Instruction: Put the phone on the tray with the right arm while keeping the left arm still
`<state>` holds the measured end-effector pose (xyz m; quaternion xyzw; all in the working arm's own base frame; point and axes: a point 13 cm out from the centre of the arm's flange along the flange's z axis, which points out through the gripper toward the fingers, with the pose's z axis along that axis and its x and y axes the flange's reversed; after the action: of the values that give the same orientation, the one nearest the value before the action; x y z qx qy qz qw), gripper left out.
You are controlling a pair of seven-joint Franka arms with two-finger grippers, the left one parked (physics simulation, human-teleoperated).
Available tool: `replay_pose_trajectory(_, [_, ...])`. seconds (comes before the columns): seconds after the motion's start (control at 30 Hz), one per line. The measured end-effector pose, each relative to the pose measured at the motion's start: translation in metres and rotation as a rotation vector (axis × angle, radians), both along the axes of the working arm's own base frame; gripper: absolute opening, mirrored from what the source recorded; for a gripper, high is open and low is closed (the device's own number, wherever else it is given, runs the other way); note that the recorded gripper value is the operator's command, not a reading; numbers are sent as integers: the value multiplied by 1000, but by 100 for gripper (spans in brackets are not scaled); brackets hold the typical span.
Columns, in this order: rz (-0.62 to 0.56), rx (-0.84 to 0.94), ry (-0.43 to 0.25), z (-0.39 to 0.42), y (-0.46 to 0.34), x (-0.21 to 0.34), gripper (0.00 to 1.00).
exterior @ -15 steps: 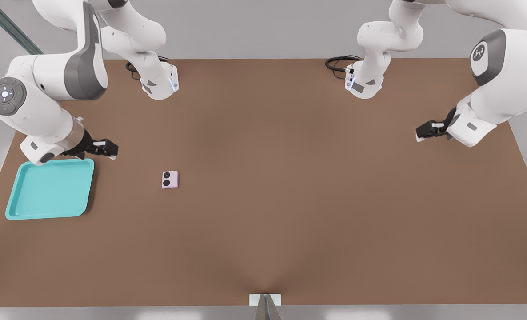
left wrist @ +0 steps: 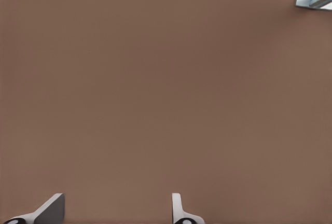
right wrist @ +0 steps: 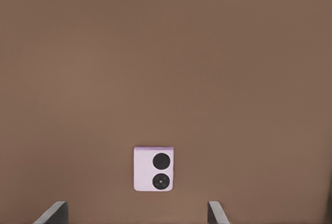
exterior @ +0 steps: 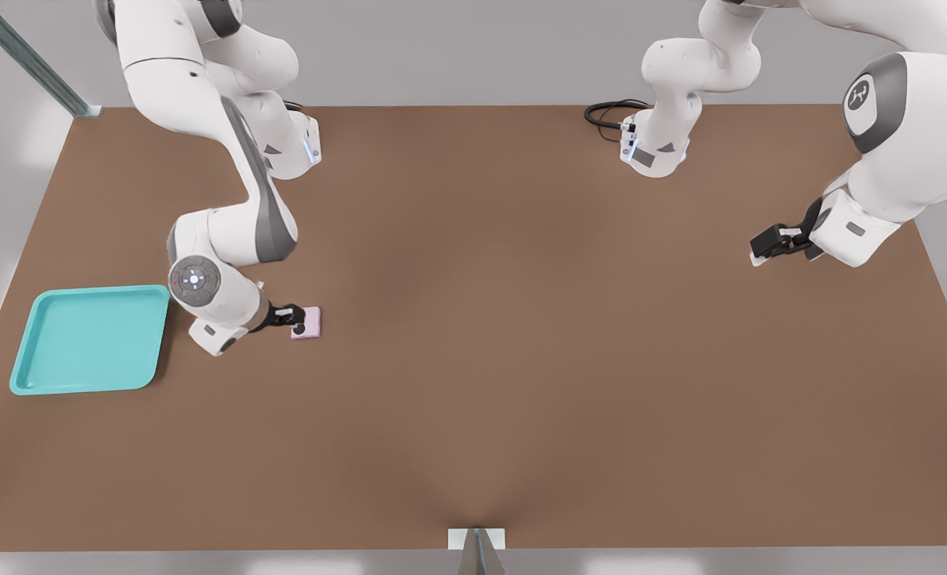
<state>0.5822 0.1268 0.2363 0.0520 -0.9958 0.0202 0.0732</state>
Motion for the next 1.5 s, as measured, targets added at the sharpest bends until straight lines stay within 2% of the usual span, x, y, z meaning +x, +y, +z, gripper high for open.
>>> replay_pose_trajectory(0.33, [-45, -6, 37, -83, 22, -48, 100])
replay_pose_trajectory(0.6, [-139, -11, 3, -113, 11, -41, 100])
replay_pose_trajectory(0.8, [-177, -22, 26, -150, 5, -65, 100])
replay_pose_trajectory(1.07, [-216, -14, -13, -174, 1, -61, 100])
replay_pose_trajectory(1.23, [-228, -18, -26, -180, -9, -57, 100])
replay_pose_trajectory(1.5, [-184, -22, 1, -194, -9, -72, 100])
